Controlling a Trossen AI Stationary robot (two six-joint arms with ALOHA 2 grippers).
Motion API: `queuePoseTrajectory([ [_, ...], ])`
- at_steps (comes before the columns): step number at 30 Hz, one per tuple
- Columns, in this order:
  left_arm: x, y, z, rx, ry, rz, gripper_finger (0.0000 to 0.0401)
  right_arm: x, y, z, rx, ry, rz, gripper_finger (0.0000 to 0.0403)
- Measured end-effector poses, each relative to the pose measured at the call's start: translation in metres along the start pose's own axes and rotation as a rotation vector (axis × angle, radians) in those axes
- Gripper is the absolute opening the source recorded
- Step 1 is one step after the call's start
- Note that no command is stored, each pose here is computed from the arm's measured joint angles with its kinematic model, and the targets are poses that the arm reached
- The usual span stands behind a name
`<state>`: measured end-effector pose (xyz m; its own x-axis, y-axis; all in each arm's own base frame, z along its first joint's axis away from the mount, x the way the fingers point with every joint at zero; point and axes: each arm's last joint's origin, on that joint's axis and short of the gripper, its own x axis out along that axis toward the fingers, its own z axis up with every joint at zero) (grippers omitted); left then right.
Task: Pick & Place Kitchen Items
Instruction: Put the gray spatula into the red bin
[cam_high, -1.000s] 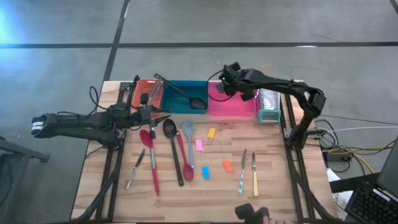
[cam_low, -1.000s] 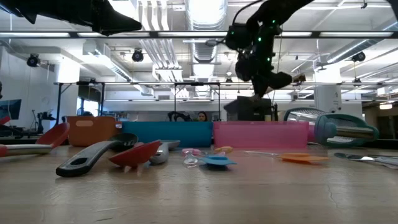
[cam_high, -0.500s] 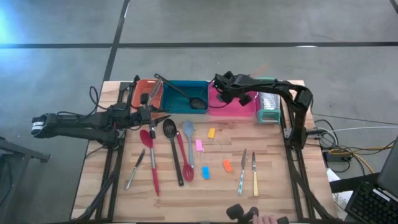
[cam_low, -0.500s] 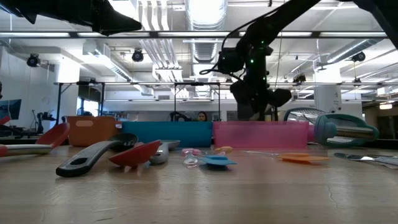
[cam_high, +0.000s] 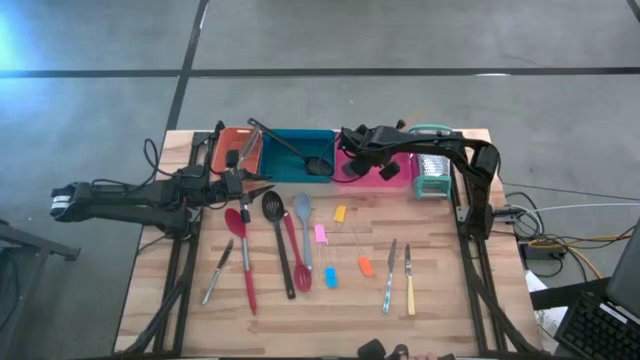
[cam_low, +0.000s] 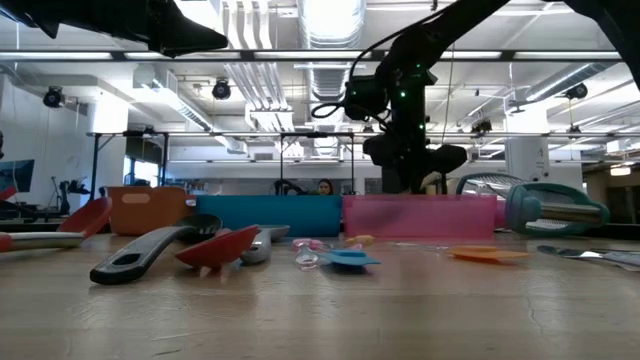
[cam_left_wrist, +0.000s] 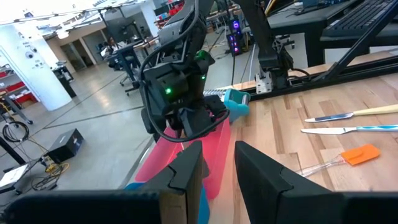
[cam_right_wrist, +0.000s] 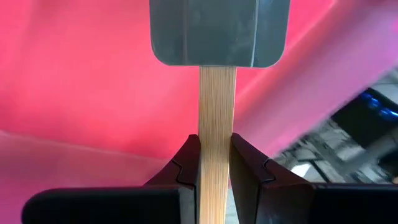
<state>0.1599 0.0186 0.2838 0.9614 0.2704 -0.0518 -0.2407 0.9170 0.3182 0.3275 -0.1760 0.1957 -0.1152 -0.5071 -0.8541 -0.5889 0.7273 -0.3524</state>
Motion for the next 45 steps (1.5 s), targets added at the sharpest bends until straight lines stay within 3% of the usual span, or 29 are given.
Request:
queuePoseTrajectory([
  [21, 0.000, 0.000, 0.000, 0.000, -0.001, -0.001, 0.0099, -0.001, 0.001, 0.006, -0.007, -0.110, 0.036, 0.0041],
  [39, 0.000, 0.000, 0.000, 0.000, -0.001, 0.000, 0.0099, 0.035, -0.004, 0.008, -0.014, -0.081, 0.096, 0.0041],
  [41, 0.000, 0.000, 0.000, 0.000, 0.000, 0.000, 0.0099, 0.034, -0.004, 0.008, -0.010, -0.081, 0.088, 0.0052],
  [45, 0.000, 0.000, 0.000, 0.000, 0.000, 0.000, 0.0099, 0.035, -0.005, 0.008, 0.005, -0.081, 0.077, 0.0113],
])
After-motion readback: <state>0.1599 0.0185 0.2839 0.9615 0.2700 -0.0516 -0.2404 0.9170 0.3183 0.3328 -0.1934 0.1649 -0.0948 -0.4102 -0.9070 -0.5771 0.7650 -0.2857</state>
